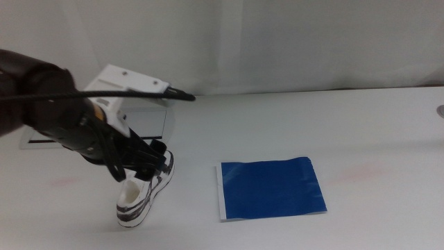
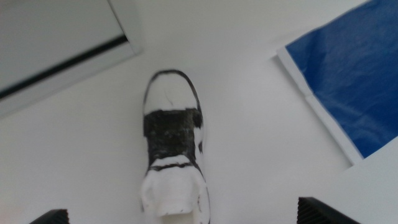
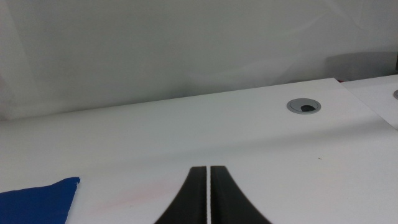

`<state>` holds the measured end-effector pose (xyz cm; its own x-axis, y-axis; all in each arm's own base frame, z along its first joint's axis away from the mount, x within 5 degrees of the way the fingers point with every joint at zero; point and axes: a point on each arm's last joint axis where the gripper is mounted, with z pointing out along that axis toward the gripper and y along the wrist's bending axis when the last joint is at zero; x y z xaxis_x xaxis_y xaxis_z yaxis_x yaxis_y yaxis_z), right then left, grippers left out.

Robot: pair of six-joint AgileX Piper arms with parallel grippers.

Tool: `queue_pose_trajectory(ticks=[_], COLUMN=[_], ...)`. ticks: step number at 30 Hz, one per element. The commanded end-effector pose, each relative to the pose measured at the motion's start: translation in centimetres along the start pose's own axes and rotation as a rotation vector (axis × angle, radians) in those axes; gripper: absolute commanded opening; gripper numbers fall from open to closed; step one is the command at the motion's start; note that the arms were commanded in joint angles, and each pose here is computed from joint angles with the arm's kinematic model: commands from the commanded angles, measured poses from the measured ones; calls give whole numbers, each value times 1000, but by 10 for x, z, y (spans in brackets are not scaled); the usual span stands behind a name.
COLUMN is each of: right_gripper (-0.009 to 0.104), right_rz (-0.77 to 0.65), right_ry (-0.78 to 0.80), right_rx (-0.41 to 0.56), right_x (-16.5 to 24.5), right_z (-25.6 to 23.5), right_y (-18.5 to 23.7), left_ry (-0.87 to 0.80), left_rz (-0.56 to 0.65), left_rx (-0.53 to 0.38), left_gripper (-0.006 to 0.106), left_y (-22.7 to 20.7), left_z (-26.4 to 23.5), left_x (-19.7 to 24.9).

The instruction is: Use one arm to grab the shoe from the table and place it on the mat.

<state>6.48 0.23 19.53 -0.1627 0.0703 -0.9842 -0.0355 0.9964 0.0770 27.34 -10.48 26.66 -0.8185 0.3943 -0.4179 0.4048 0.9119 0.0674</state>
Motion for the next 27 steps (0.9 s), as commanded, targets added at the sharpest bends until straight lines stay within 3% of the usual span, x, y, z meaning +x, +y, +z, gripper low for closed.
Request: queue_pose_trajectory(ticks=[1,13,27], right_gripper=[-3,-3,-3], right_rz=[-12,-12,-12], right_ry=[33,33,34], right_rx=[11,11,11], right_x=[13,13,13], right_z=[2,2,2], right_y=[-2,-2,-2], left_ry=[23,165,181], left_rz=[-9,-72,-129], left_rx=[-3,-14,-30], left_gripper=[90,90,90], left_y=[-3,-5,-5], left_z=[15,77,117], left_x=[-3,0,1])
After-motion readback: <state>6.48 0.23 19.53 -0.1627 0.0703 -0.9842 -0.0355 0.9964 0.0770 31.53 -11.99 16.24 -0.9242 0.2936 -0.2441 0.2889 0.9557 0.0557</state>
